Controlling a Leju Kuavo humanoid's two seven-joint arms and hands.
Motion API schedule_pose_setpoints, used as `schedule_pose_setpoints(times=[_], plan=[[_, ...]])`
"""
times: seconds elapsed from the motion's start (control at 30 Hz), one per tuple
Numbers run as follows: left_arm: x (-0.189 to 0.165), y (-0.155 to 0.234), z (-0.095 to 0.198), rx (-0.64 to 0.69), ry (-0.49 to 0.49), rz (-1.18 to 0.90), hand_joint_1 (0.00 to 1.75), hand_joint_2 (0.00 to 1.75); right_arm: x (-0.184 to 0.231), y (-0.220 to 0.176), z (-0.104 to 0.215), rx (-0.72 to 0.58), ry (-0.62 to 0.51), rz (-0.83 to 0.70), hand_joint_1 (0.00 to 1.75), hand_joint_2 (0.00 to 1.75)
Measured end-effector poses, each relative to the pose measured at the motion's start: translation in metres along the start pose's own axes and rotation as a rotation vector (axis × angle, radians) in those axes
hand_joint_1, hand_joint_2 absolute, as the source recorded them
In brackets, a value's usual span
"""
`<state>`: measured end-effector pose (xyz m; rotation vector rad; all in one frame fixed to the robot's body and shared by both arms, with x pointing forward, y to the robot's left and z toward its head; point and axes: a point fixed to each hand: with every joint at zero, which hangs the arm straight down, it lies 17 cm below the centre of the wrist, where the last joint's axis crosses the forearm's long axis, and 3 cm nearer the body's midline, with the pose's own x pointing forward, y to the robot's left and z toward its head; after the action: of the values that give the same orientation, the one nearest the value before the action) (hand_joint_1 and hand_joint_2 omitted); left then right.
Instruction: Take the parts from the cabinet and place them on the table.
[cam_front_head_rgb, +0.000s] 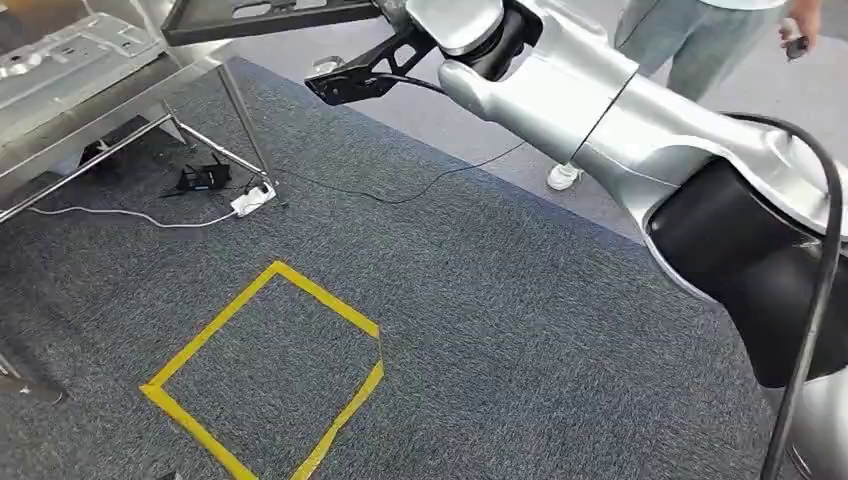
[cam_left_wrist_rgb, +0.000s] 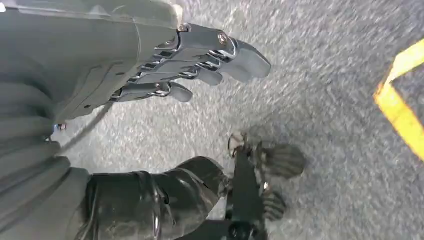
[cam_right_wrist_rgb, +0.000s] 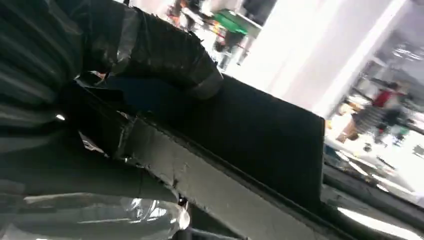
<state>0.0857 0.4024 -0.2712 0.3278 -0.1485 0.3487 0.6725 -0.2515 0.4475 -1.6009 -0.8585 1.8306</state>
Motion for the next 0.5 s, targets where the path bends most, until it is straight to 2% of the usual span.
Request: schedule_pose_setpoints(times=[0.2, 0.5], plan=[[0.003, 0.005, -0.001, 0.013, -0.006, -0.003, 0.0, 1.75, 0.004, -0.002, 0.0, 0.0, -0.009, 0.008, 1.75, 1.75], [0.001, 0.011, -0.002, 0.028, 0.014, -0.009, 0.0, 1.75, 0.02, 0.018, -0.003, 0.026, -0.032, 0.013, 1.75, 1.75]])
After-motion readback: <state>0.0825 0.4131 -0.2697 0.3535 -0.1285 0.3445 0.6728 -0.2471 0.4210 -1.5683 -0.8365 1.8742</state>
